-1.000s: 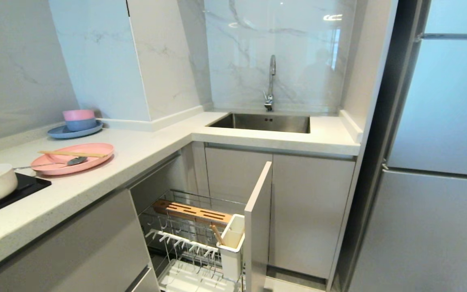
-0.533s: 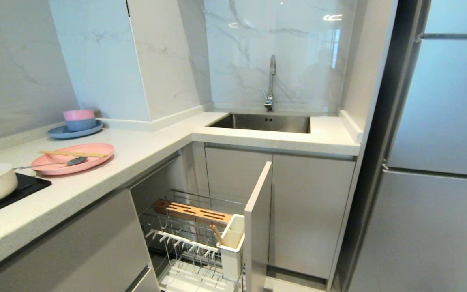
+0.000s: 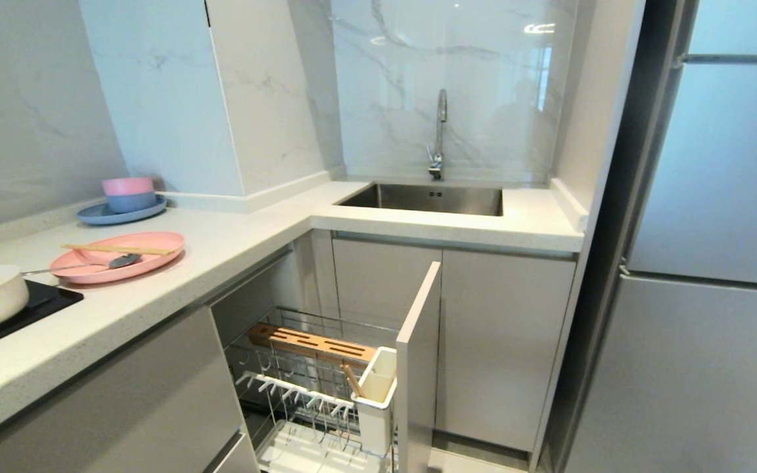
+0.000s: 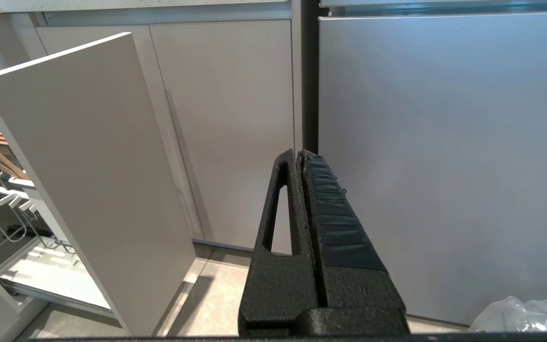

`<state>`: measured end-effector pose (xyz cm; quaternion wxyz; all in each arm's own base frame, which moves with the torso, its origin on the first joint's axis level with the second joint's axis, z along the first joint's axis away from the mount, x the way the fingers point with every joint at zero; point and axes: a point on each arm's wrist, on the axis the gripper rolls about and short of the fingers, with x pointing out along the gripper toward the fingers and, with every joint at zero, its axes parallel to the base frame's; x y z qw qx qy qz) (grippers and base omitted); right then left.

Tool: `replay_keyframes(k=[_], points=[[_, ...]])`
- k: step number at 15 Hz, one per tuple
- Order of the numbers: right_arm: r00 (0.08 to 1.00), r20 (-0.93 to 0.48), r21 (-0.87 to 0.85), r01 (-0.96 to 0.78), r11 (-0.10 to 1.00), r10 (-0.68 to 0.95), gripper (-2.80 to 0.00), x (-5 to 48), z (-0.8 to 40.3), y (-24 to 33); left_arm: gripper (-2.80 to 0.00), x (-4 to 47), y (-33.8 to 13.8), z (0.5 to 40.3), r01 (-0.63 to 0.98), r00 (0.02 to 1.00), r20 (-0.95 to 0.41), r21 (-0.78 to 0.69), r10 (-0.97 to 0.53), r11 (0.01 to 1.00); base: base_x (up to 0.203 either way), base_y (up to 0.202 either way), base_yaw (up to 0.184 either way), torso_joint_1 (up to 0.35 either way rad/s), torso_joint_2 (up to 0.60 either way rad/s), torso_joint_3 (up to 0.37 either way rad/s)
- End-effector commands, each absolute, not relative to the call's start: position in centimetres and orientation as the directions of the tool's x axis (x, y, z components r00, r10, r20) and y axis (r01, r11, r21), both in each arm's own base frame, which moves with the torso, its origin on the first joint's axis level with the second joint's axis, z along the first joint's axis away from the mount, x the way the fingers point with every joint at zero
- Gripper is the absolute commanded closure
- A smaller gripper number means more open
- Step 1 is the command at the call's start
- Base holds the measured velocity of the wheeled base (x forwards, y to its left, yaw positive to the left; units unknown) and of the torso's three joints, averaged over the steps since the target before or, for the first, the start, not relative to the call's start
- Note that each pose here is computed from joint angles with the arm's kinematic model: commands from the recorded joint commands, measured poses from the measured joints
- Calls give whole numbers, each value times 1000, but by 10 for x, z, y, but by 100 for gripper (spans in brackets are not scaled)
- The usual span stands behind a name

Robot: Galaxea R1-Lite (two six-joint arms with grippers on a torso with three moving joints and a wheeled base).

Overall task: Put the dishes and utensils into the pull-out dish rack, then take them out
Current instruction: Pick up the bowl and place it in the cupboard

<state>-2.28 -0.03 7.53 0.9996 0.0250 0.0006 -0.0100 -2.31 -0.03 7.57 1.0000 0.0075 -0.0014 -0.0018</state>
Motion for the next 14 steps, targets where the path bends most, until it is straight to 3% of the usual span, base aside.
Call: replay_keyframes(k=[1, 6, 14], points=[[1000, -3, 51, 20, 999, -20, 0, -23, 75, 0, 0, -23, 0, 76, 3, 1000, 2, 15, -3, 1000, 0, 0, 0, 0, 0, 0], [1000, -3, 51, 20, 999, -20, 0, -23, 75, 0, 0, -23, 0, 76, 2, 1000, 3, 11, -2, 1000, 0, 0, 0, 3, 1, -23], [1000, -3, 51, 20, 999, -20, 0, -23, 75, 0, 0, -23, 0, 76, 2, 1000, 2, 11, -2, 1000, 0, 0, 0, 3, 1, -184]])
